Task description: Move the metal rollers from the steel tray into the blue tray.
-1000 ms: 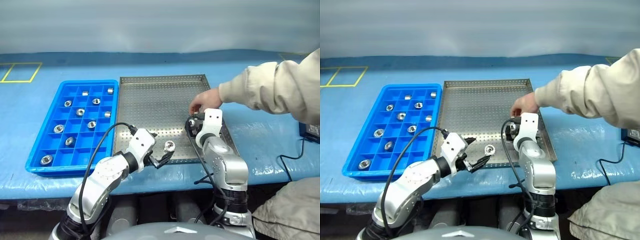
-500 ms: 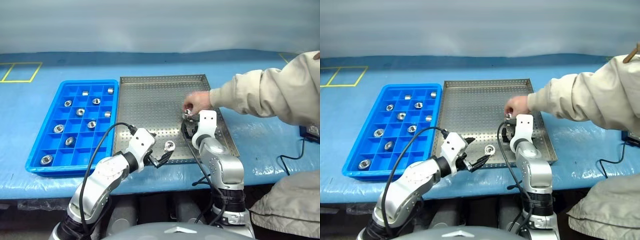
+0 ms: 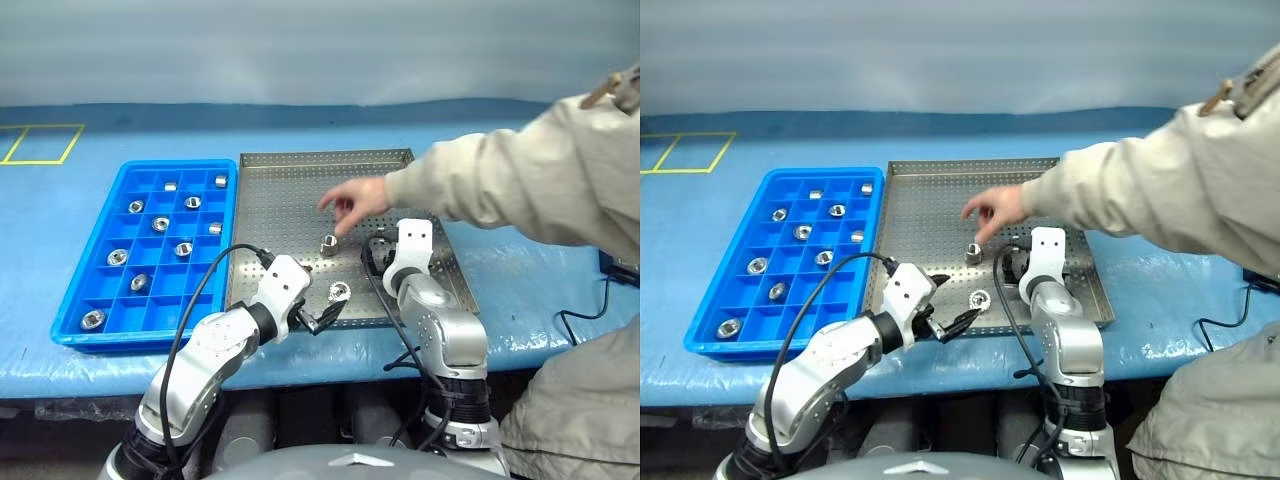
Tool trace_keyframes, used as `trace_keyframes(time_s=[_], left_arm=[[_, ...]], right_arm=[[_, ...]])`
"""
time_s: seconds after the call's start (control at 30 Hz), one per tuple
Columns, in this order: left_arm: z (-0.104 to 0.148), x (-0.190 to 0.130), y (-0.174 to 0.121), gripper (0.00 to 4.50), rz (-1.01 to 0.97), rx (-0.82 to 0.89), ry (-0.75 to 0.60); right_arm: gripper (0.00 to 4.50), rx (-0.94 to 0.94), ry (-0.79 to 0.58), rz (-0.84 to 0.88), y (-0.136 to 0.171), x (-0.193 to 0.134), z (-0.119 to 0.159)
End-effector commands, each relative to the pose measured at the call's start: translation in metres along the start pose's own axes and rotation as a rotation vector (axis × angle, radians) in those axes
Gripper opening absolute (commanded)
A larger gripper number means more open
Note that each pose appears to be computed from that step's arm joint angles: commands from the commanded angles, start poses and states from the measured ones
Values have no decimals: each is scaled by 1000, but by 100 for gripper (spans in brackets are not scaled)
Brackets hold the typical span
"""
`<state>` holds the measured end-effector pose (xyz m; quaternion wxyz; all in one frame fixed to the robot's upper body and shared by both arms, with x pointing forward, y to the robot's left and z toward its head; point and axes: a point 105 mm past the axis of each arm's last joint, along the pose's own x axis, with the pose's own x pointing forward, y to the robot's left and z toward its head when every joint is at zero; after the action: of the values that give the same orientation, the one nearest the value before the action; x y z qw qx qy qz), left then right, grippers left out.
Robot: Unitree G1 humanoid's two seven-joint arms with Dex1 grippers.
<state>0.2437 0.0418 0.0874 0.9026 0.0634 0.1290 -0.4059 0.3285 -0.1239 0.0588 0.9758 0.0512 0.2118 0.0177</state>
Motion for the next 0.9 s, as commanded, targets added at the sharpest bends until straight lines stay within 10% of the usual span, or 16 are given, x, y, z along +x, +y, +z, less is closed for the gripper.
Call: trace_keyframes(time_s=[0.03,0.53,0.9], left_arm=[[18,-4,-2,450,7,23,-70],[18,-14,6,450,106,-11,-82],[10,-22,2,450,104,-18,-62]], right_arm=[[446,-9,-62,40,9,-1,17],[446,-158,-150,348,91,4,47],[428,-217,-83,250,62,20,22]])
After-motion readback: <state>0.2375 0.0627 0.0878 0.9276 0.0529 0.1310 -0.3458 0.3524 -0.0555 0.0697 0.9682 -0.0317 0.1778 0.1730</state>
